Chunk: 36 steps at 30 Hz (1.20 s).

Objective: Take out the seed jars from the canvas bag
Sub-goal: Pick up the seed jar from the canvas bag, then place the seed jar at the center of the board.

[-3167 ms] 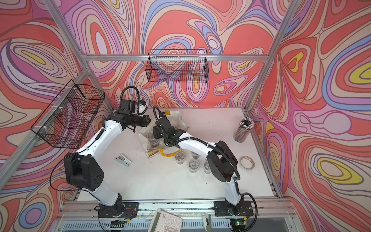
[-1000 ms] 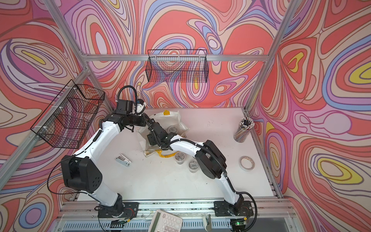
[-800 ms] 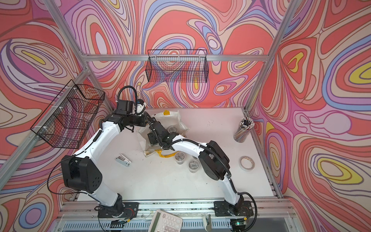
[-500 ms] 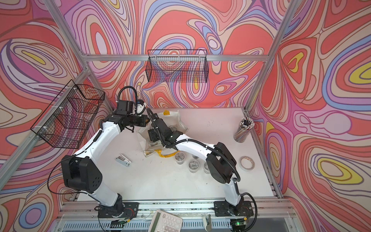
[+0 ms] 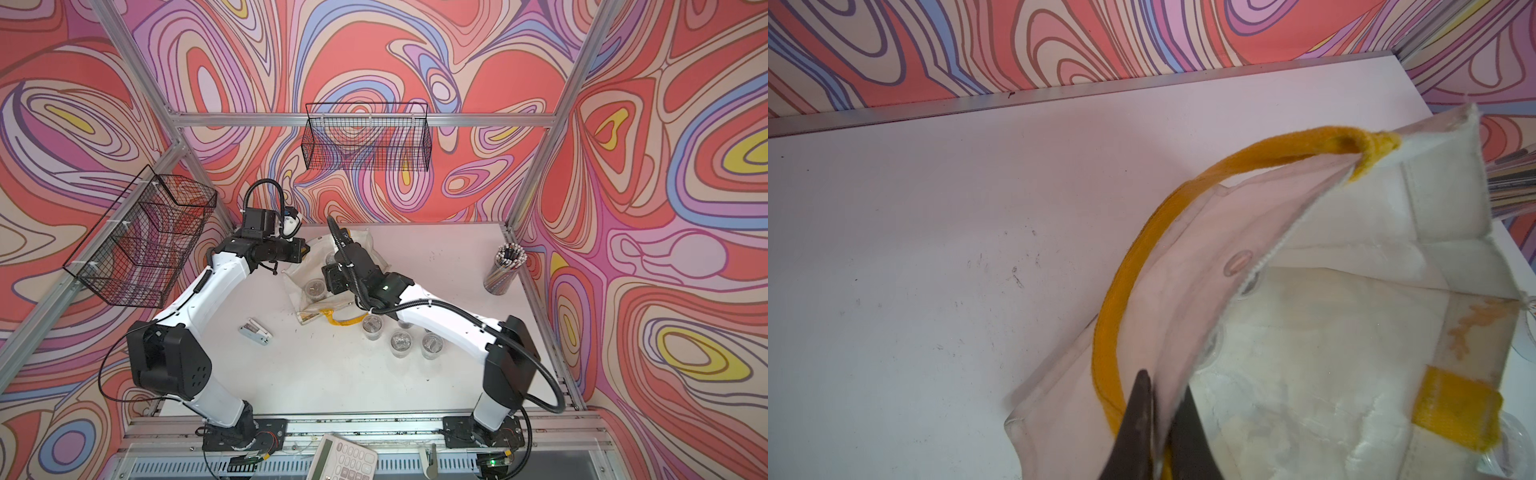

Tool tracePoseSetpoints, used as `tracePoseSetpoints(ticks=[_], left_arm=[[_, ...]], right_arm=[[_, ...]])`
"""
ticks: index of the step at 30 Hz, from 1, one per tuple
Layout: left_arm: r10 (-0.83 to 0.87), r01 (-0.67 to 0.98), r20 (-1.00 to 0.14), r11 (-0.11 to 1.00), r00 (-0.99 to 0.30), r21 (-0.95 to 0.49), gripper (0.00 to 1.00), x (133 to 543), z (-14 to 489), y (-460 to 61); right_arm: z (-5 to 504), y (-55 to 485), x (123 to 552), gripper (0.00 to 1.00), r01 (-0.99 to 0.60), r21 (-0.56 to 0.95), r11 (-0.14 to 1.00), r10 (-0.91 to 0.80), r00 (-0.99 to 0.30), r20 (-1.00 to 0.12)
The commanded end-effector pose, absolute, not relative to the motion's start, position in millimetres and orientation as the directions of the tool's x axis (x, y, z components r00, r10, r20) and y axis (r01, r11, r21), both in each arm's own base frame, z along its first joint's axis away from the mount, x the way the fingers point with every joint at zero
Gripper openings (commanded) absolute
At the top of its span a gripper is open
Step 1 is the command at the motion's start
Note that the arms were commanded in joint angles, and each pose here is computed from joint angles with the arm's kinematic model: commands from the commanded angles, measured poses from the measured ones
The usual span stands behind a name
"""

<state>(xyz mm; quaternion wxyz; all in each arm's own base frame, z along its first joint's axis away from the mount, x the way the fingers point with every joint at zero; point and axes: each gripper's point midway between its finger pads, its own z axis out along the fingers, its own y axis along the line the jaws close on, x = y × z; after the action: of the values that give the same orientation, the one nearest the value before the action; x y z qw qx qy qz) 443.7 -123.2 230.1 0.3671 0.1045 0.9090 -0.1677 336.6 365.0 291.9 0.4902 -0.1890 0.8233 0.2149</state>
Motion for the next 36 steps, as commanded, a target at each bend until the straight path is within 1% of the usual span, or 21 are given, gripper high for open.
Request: tracePoseSetpoints(ticks=[1,6,10,16,22,28,33,36], left_arm=[[0.062,0.31,-0.718,0.925,-0.693,-0.219,0.0,445,235,-122],[0.062,0.308,-0.71,0.925,-0.701,-0.222,0.0,446,230,-122],[0.061,0.303,-0.711,0.928,-0.701,-0.219,0.0,445,230,-121],[0.059,0.301,-0.714,0.929,-0.698,-0.217,0.0,445,231,-121],[0.059,0.3,-0.714,0.929,-0.698,-0.216,0.0,443,231,-120],[0.059,0.299,-0.712,0.929,-0.7,-0.217,0.0,443,230,-120],[0.059,0.3,-0.71,0.929,-0.701,-0.219,0.0,443,229,-120],[0.06,0.3,-0.711,0.929,-0.701,-0.217,0.0,443,229,-120]], right_arm=[[296,339,307,0.48,-0.473,0.124,0.872,-0.121,-0.454,-0.883],[287,317,264,0.47,-0.449,0.091,0.889,-0.153,-0.478,-0.865],[267,311,236,0.47,-0.452,0.067,0.89,-0.19,-0.501,-0.844],[228,305,212,0.47,-0.464,0.117,0.878,-0.19,-0.562,-0.805],[184,296,201,0.47,-0.45,0.164,0.878,-0.172,-0.615,-0.77],[137,290,198,0.47,-0.421,0.148,0.895,-0.189,-0.657,-0.73],[115,294,194,0.47,-0.414,0.175,0.893,-0.179,-0.684,-0.707],[104,294,195,0.47,-0.408,0.158,0.899,-0.192,-0.692,-0.696]])
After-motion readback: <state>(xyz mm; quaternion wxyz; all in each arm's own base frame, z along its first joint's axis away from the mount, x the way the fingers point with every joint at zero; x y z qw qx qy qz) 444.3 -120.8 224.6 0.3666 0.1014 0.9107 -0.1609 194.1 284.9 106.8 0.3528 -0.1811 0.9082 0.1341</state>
